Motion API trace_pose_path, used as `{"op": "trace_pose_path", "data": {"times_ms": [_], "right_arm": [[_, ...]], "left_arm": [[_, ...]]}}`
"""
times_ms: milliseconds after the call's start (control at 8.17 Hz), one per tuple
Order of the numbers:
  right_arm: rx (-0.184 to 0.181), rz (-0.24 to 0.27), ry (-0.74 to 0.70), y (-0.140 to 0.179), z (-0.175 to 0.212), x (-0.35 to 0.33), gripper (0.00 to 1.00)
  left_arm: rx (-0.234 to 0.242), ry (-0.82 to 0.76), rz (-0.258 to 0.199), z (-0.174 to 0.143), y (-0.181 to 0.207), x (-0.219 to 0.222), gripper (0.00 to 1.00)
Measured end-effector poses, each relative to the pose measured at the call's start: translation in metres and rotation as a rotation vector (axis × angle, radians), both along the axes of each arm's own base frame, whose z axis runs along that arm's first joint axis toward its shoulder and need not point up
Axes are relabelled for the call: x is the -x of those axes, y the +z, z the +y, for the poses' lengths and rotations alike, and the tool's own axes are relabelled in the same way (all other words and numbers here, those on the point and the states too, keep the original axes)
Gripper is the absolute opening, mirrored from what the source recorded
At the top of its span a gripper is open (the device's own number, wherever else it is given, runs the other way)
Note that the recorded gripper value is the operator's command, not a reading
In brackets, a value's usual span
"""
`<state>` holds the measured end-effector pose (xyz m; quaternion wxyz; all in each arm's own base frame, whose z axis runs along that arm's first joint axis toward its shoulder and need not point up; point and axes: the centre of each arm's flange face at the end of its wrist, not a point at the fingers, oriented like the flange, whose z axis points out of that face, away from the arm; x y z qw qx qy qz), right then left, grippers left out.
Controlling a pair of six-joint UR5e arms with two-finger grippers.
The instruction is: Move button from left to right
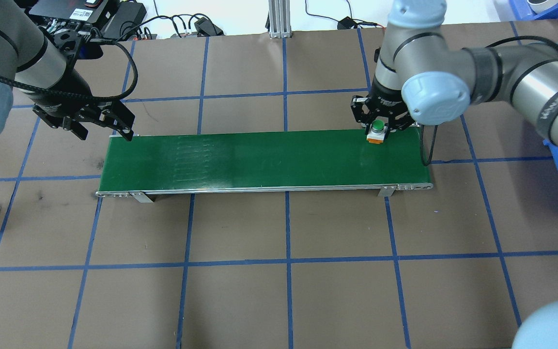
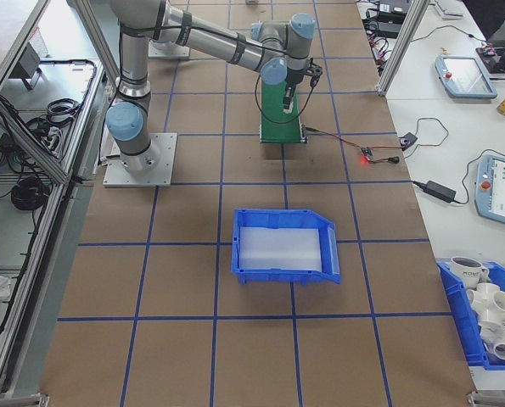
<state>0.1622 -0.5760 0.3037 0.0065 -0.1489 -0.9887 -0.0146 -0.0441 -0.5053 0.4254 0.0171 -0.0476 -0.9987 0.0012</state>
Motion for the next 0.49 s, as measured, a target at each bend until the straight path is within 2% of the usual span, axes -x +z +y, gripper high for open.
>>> {"op": "trace_pose_path", "data": {"times_ms": [245, 490], "right_arm": [[-0.01, 0.0, 0.072, 0.048, -0.006, 0.062, 0.0], [-0.023, 0.035, 0.183, 0.079, -0.001, 0.145, 0.0]], "left_arm": [[0.005, 0.0, -0.001, 0.0, 0.002, 0.0, 1.0], [0.01, 0.005, -0.002, 0.001, 0.004, -0.003, 1.0]]}}
